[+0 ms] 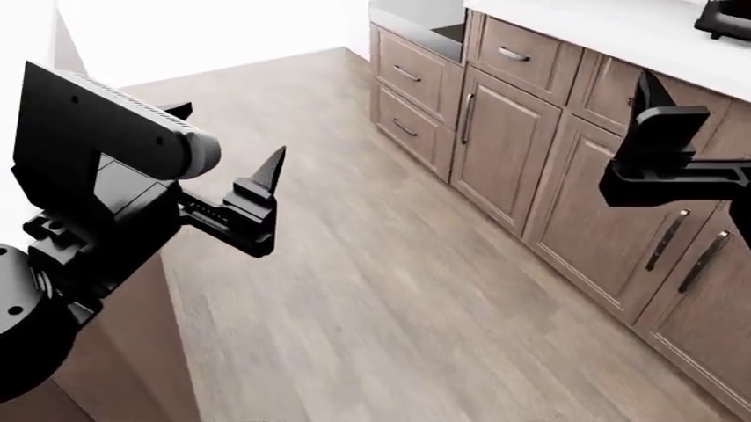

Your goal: Move the drinks to the dining counter.

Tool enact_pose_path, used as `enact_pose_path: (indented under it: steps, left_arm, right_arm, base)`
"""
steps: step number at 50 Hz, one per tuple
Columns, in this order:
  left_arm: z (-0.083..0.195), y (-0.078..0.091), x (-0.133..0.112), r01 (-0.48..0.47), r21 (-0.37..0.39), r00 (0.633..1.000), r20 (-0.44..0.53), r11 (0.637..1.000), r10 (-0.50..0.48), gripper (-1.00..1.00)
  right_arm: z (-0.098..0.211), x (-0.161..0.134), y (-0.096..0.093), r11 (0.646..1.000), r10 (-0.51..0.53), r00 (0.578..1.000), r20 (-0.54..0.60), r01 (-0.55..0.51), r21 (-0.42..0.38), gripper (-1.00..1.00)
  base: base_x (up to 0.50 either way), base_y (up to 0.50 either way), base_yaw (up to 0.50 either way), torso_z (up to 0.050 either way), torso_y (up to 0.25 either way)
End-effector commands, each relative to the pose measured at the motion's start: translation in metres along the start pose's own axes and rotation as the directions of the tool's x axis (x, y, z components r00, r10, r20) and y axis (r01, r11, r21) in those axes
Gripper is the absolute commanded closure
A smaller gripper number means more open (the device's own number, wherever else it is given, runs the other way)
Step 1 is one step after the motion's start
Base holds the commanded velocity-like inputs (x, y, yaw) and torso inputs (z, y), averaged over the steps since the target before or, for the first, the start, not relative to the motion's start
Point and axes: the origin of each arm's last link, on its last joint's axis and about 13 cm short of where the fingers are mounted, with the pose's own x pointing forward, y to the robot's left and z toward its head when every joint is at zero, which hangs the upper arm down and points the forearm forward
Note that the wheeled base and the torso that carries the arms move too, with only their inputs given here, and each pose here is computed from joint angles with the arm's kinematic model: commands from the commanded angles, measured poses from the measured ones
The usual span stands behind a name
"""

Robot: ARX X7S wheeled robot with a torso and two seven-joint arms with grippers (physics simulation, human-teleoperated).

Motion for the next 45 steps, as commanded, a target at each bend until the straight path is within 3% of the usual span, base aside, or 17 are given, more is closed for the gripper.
enact_pose_path:
  steps: [1,17,18,20,23,45]
  left_arm:
    - [-0.0007,-0.0008,0.0011,-0.003,-0.002,1.000,0.001,1.000,0.003,-1.00]
    - [-0.0010,-0.0008,0.0008,0.002,-0.004,1.000,0.003,1.000,-0.002,-1.00]
    - [-0.0016,-0.0007,0.0007,0.001,-0.006,1.000,0.002,1.000,-0.001,-1.00]
    - [-0.0020,-0.0006,0.0007,0.000,-0.007,1.000,0.001,1.000,0.000,-1.00]
    - [-0.0018,-0.0011,0.0005,0.002,-0.006,1.000,0.002,1.000,-0.002,-1.00]
    - [-0.0034,-0.0003,0.0014,0.000,-0.005,1.000,-0.003,1.000,0.000,-1.00]
  right_arm:
    - [-0.0011,-0.0003,-0.0004,1.000,-0.002,1.000,0.000,0.002,0.000,-1.00]
    - [-0.0002,0.0035,0.0017,1.000,-0.008,1.000,-0.001,0.008,-0.014,-1.00]
    - [-0.0013,0.0051,0.0008,0.996,-0.069,0.998,-0.006,0.069,-0.063,-1.00]
    - [-0.0004,0.0052,0.0012,0.999,-0.033,0.999,-0.013,0.033,-0.006,-1.00]
    - [-0.0008,0.0066,0.0000,0.999,-0.054,0.998,-0.043,0.054,0.005,-1.00]
    - [-0.0039,0.0044,-0.0002,0.999,-0.046,0.997,-0.060,0.047,0.018,-1.00]
  base:
    - [-0.12,-0.19,-0.50,0.000,0.000]
    - [-0.13,-0.19,-0.50,0.000,0.000]
    - [0.00,0.00,0.00,0.000,0.000]
    - [0.00,0.00,0.00,0.000,0.000]
    - [0.02,0.01,0.00,0.000,0.000]
    - [0.58,-0.04,0.00,0.000,0.000]
